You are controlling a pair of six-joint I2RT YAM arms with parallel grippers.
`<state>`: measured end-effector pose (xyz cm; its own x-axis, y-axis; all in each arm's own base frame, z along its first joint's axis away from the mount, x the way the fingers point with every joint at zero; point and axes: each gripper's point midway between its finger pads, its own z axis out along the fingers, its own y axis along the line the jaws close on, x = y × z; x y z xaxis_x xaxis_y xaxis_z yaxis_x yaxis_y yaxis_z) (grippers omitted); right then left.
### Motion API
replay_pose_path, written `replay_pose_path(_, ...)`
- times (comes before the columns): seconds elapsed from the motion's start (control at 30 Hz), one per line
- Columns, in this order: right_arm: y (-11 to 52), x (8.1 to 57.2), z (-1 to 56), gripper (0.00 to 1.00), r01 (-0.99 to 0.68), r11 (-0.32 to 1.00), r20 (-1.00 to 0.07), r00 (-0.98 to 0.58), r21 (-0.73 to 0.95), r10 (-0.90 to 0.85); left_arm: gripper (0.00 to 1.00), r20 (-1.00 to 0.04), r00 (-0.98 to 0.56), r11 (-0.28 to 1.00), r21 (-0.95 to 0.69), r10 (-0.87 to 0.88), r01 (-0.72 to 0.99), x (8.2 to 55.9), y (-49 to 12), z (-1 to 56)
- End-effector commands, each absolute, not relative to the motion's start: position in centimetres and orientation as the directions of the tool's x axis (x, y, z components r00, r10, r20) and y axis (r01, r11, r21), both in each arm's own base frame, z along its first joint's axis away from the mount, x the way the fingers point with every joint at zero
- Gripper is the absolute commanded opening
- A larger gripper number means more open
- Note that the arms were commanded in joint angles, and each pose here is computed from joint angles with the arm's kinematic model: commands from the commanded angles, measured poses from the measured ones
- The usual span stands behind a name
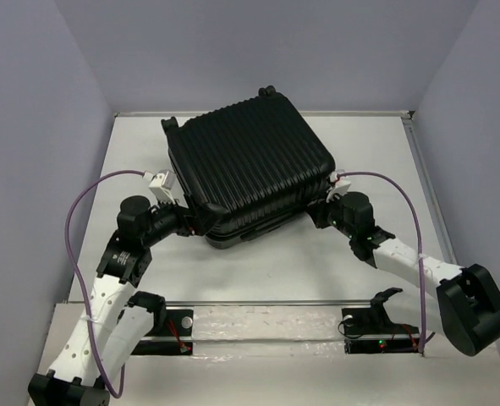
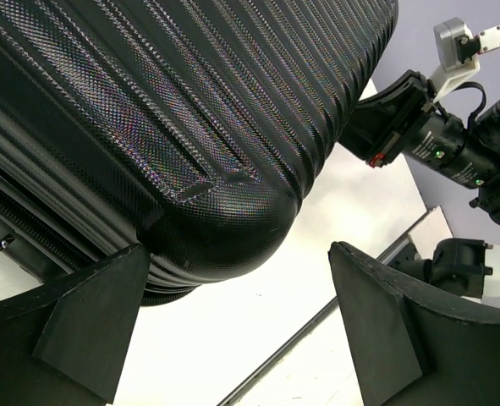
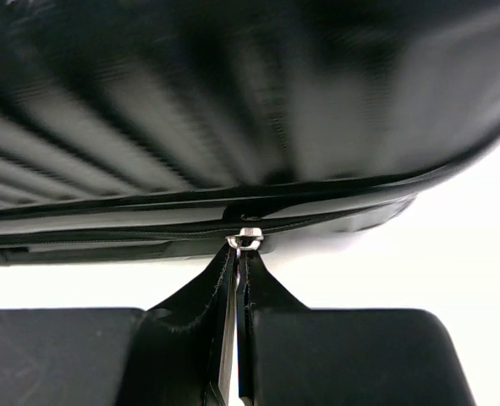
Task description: Pack the luggage
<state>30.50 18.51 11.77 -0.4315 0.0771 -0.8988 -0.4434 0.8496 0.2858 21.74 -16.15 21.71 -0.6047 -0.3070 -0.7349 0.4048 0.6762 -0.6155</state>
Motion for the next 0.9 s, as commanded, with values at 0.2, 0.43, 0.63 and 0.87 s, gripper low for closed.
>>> replay_pose_path(0.2,28.1,22.0,12.1,0.07,-0.637,0.645,-0.811,-0.583,0.421,-0.047,0.99,-0.732,-0.583,0.523,-0.670,-0.352,0.527,22.2,-20.7,26.0)
replay_pose_path(0.43,41.2,14.4,14.8,0.07,-0.784,0.475,-0.847,-0.514,0.399,-0.137,0.99,-0.718,-0.594,0.491,-0.689,-0.364,0.532,22.2,-22.9,26.9)
replay_pose_path(0.63,49.2,10.7,17.2,0.07,-0.858,0.289,-0.896,-0.443,0.425,0.000,0.99,-0.716,-0.581,0.485,-0.694,-0.387,0.532,22.4,-23.2,28.4)
replay_pose_path(0.87,45.9,11.0,13.9,0.07,-0.804,0.368,-0.868,-0.497,0.467,0.014,0.99,-0.739,-0.495,0.612,-0.665,-0.458,0.427,26.3,-21.5,30.7)
